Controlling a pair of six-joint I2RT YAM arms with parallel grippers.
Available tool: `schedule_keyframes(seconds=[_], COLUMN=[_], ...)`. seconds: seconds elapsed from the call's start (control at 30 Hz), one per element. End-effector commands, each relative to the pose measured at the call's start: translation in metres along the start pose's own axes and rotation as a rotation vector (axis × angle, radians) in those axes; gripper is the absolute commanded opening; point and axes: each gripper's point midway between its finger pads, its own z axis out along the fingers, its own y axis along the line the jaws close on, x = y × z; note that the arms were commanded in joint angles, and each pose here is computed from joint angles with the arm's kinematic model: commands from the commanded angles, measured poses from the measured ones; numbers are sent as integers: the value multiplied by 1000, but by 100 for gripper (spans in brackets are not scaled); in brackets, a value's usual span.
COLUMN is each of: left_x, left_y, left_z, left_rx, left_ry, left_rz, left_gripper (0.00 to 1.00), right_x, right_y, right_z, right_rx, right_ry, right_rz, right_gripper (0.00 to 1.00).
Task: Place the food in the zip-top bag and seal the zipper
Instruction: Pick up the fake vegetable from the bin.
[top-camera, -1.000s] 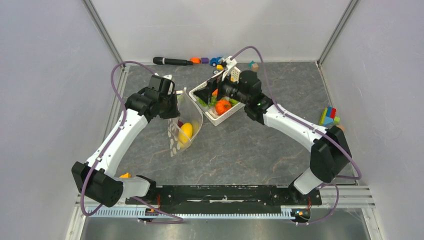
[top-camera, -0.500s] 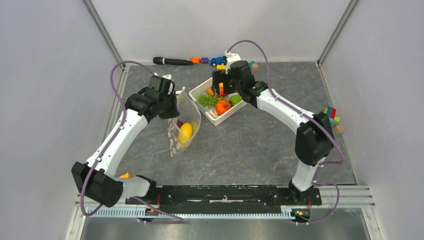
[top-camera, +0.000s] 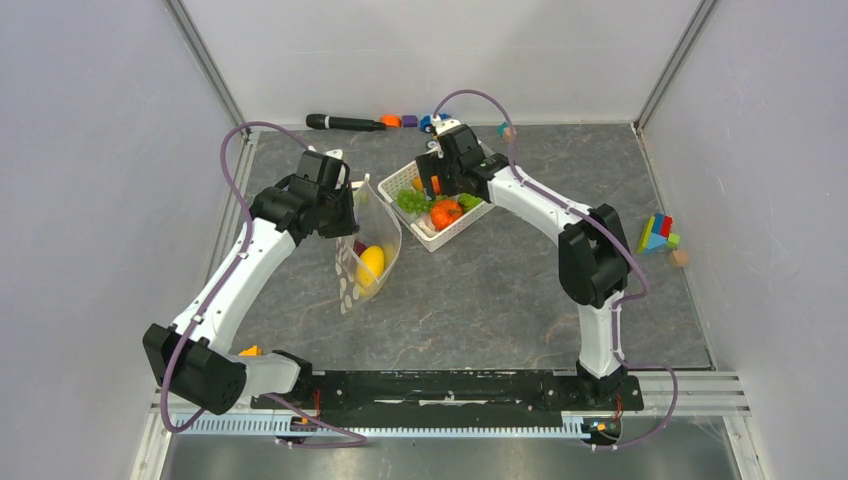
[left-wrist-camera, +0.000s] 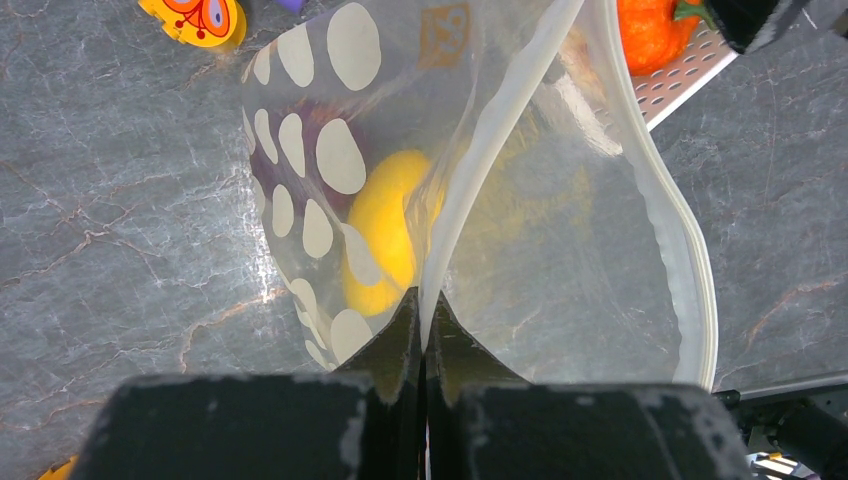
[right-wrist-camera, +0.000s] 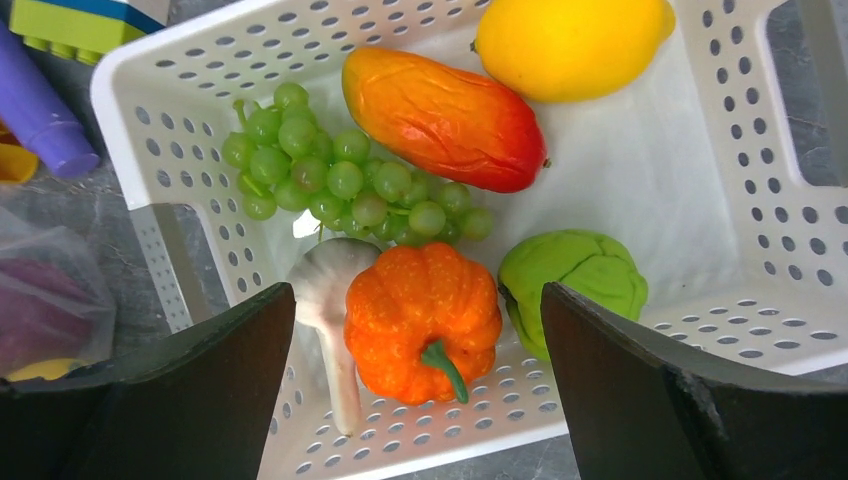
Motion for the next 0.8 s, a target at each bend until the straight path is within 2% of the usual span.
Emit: schedule_keyframes(seconds=[0.0, 0.33, 0.77], left_x=[-10, -9, -8], left_y=[1, 0, 0], left_z=[-5, -3, -2], left_rx=[4, 7, 9], left_ry=[-49, -41, -38], left_rz=[16, 20, 18], left_gripper=[2, 2, 2], right_x=[-6, 19, 37], right_y=[8, 17, 17], right_z=[2, 12, 22], right_rx=[33, 104, 161], right_ry=[4, 56, 94], right_rz=[-47, -97, -120], right_gripper=[98, 97, 88])
